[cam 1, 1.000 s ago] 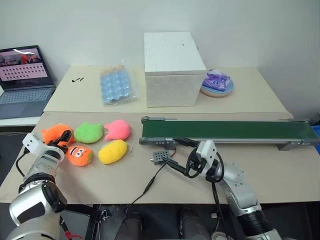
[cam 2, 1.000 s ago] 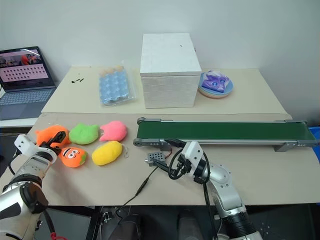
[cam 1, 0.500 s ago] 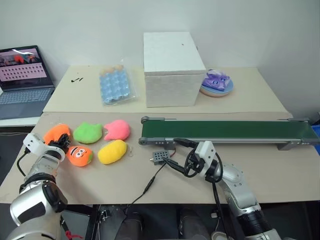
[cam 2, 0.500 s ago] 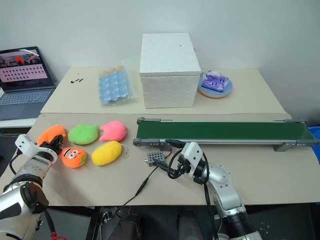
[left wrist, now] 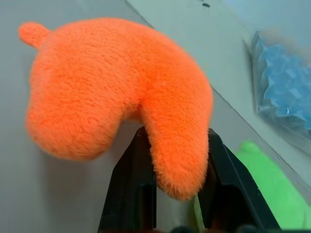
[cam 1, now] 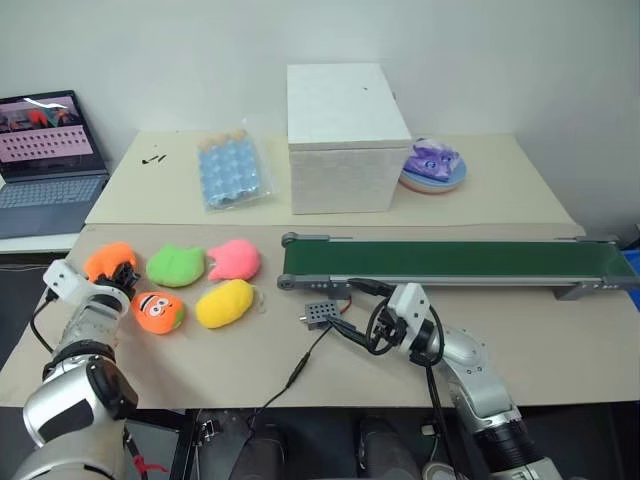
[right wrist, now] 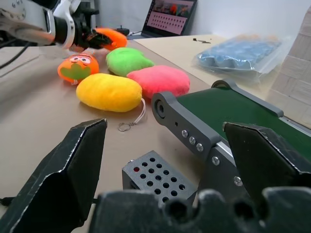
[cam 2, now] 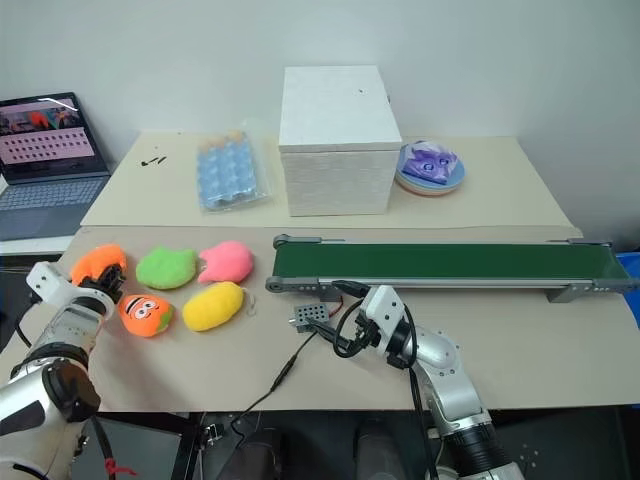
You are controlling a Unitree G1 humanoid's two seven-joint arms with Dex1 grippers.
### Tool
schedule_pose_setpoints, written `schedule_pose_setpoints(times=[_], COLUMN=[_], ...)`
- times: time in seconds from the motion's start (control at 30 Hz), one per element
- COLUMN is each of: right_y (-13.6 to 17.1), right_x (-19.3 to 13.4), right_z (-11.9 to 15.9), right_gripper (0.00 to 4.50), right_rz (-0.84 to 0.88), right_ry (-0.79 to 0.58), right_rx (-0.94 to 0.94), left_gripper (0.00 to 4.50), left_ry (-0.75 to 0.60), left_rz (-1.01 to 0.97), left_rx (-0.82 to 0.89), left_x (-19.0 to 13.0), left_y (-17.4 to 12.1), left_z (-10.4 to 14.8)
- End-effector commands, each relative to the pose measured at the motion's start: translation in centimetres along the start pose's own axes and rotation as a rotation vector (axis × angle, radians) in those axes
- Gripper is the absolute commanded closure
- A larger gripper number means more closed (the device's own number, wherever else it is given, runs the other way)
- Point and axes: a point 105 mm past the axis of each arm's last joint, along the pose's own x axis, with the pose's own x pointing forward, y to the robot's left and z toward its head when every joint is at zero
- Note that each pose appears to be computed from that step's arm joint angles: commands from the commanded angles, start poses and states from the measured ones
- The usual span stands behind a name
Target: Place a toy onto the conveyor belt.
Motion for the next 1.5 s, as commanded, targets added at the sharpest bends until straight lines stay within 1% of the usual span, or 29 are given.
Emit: schedule_pose_setpoints(times=[0.03, 0.1, 0.17, 0.2, 0.23, 0.27, 0.33, 0.37, 0.43, 0.5, 0.53, 0.57, 0.6, 0.67, 0.7, 0.77, 0.83, 0.87, 0.93, 1.07, 1.1, 1.2, 1.27, 1.4, 1.5], right_y=[-0.2, -0.2, -0.2, -0.2, -0.1, -0.1, -0.2, -0.2, -0.1, -0.1, -0.3, -0.4, -0.7, -1.2, -1.4, -1.6, -1.8, -2.0, -2.2, -2.6, -2.7, -3.0, -3.1, -3.3, -3.4], right_x=[0.4, 0.5, 0.6, 0.6, 0.6, 0.7, 0.8, 0.9, 1.1, 1.5, 1.6, 1.8, 1.9, 2.1, 2.2, 2.2, 2.2, 2.1, 2.1, 2.1, 2.1, 2.1, 2.1, 1.9, 1.9], right_z=[0.9, 0.8, 0.8, 0.8, 0.8, 0.9, 1.0, 1.0, 1.0, 1.2, 1.4, 1.6, 1.9, 2.5, 2.7, 3.0, 3.2, 3.3, 3.6, 4.1, 4.2, 4.2, 4.2, 4.2, 4.2], right_gripper=[0.0, 0.0, 0.0, 0.0, 0.0, 0.0, 0.0, 0.0, 0.0, 0.0, 0.0, 0.0, 0.0, 0.0, 0.0, 0.0, 0.0, 0.0, 0.0, 0.0, 0.0, 0.0, 0.0, 0.0, 0.0], right_rz=[-0.005, -0.006, -0.006, -0.005, -0.004, -0.004, -0.004, -0.004, 0.006, 0.01, 0.008, 0.005, -0.003, -0.014, -0.018, -0.025, -0.031, -0.038, -0.052, -0.078, -0.083, -0.098, -0.105, -0.119, -0.121], right_ry=[-0.037, -0.037, -0.037, -0.038, -0.039, -0.04, -0.044, -0.046, -0.045, -0.053, -0.063, -0.07, -0.082, -0.108, -0.117, -0.128, -0.134, -0.143, -0.158, -0.179, -0.181, -0.184, -0.184, -0.183, -0.186], right_rx=[-0.021, -0.02, -0.02, -0.019, -0.019, -0.019, -0.018, -0.018, -0.021, -0.022, -0.02, -0.017, -0.015, -0.004, -0.001, 0.0, 0.001, 0.006, 0.019, 0.036, 0.037, 0.041, 0.039, 0.038, 0.04], left_gripper=[3.44, 3.44, 3.44, 3.44, 3.44, 3.44, 3.44, 3.44, 3.44, 3.44, 3.44, 3.44, 3.44, 3.44, 3.44, 3.44, 3.44, 3.44, 3.44, 3.44, 3.44, 3.44, 3.44, 3.44, 3.44], left_ry=[-0.24, -0.323, -0.375, -0.422, -0.46, -0.492, -0.585, -0.649, -0.767, -0.867, -0.927, -0.964, -1.024, -1.141, -1.189, -1.286, -1.35, -1.375, -1.449, -1.589, -1.627, -1.686, -1.66, -1.626, -1.552], left_rz=[-0.005, -0.003, -0.017, -0.065, -0.116, -0.156, -0.259, -0.317, -0.443, -0.56, -0.61, -0.635, -0.692, -0.797, -0.83, -0.857, -0.859, -0.864, -0.894, -0.966, -0.996, -1.093, -1.126, -1.091, -1.115], left_rx=[0.23, 0.366, 0.524, 0.596, 0.619, 0.688, 0.967, 1.149, 1.426, 1.639, 1.717, 1.759, 1.857, 2.065, 2.133, 2.219, 2.275, 2.339, 2.385, 2.385, 2.372, 2.309, 2.303, 2.316, 2.346], left_x=[0.7, 0.7, 0.6, 0.4, 0.2, 0.0, -1.0, -1.8, -3.4, -4.8, -5.5, -5.9, -6.5, -7.1, -7.1, -6.8, -6.2, -5.6, -5.4, -5.7, -6.0, -6.8, -6.8, -6.4, -6.0], left_y=[-2.9, -4.4, -6.2, -8.0, -9.7, -11.4, -15.8, -18.1, -21.8, -24.3, -25.2, -25.6, -26.1, -26.2, -26.0, -25.5, -25.1, -24.8, -24.6, -24.9, -24.9, -24.9, -24.7, -24.8, -24.4], left_z=[6.5, 8.1, 8.9, 9.3, 9.7, 9.9, 9.9, 9.4, 7.7, 5.4, 4.3, 3.7, 2.3, -0.6, -1.5, -2.3, -2.5, -2.9, -3.4, -4.5, -5.0, -6.4, -7.0, -7.1, -7.8])
